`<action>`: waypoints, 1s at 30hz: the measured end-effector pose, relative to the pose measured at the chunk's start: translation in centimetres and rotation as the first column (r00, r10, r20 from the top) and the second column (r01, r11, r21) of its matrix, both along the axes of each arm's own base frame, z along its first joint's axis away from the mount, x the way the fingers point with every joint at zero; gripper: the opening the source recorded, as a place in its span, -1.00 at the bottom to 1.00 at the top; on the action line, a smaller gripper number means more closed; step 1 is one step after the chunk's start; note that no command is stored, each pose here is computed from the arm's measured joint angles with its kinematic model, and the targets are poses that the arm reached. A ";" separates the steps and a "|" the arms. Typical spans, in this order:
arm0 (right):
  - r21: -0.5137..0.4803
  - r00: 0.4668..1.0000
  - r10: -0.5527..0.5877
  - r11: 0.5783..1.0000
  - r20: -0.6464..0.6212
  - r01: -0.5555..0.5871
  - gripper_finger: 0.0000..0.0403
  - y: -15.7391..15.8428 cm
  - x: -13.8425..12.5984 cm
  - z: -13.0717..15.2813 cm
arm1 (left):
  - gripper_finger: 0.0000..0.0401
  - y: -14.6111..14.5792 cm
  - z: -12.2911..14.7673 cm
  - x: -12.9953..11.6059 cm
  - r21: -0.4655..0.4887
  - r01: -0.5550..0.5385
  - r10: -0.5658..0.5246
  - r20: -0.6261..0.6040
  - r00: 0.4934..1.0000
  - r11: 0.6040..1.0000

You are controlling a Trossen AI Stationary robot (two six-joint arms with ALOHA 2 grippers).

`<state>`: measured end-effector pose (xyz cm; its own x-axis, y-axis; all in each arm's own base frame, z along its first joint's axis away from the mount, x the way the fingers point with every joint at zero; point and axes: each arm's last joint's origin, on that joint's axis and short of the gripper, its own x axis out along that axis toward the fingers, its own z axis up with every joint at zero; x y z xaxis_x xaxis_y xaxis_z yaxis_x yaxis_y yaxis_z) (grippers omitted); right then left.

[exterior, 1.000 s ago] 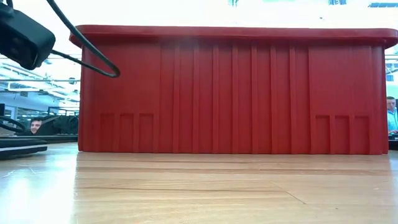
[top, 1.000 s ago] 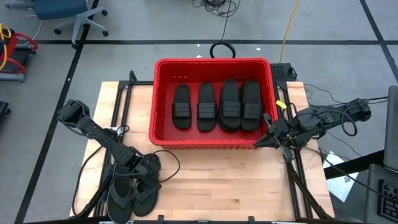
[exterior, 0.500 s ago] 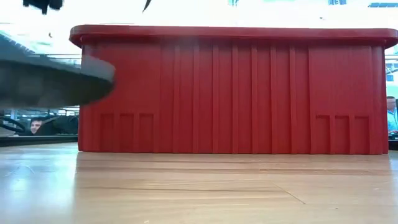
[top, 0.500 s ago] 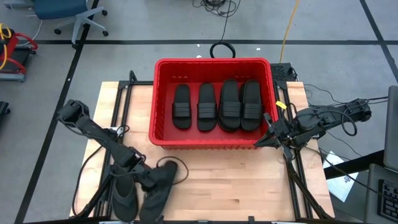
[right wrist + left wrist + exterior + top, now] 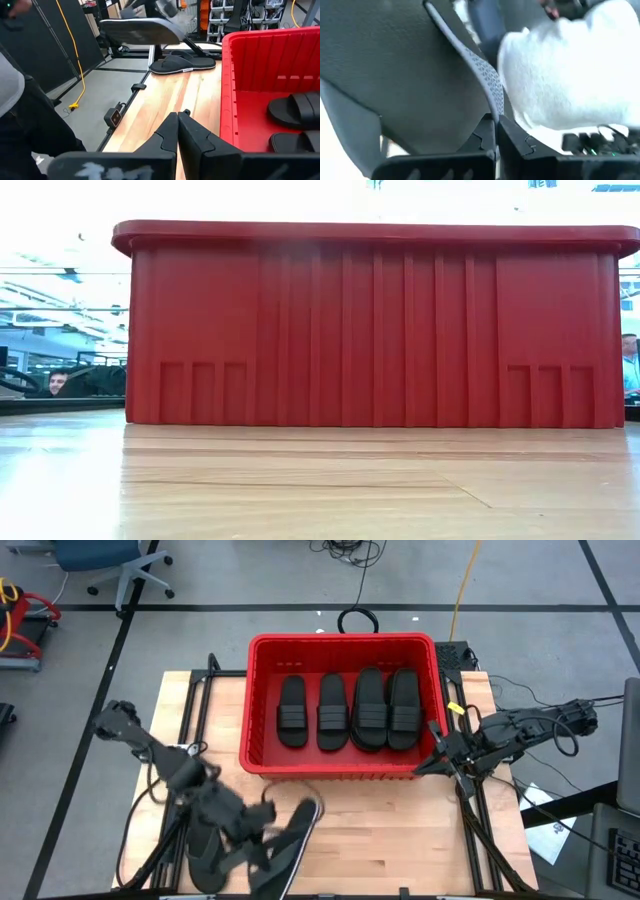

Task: Pick and place slides into bin
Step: Put the black slipper into the red bin

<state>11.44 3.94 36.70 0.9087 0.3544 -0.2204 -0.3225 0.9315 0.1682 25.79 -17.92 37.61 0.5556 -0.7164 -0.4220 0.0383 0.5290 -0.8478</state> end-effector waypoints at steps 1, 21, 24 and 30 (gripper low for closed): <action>-0.004 1.000 0.002 1.000 0.005 -0.002 -1.00 0.0 -0.1 0.0 | -1.00 0.8 0.8 0.1 0.013 -0.016 0.016 -0.015 1.000 1.000; -0.067 0.992 -0.074 0.994 0.103 0.082 -1.00 -0.3 0.0 0.7 | -1.00 20.9 9.6 0.5 0.387 -0.552 0.475 0.283 0.834 0.739; -0.071 0.976 -0.152 0.984 0.155 0.164 -1.00 -0.5 0.1 1.1 | -1.00 24.3 8.5 0.7 0.425 -0.550 0.504 0.228 0.833 0.718; -0.045 0.929 -0.313 0.944 0.199 0.328 -1.00 -1.2 0.0 1.6 | -1.00 30.2 3.8 3.6 0.494 -0.405 0.422 0.082 0.903 0.770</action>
<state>11.46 2.77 38.33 0.9983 0.0262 -0.0513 -0.0232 0.9980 0.0585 29.43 12.23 41.38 0.7305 -0.1146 -0.6732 -0.3029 0.8292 -0.4698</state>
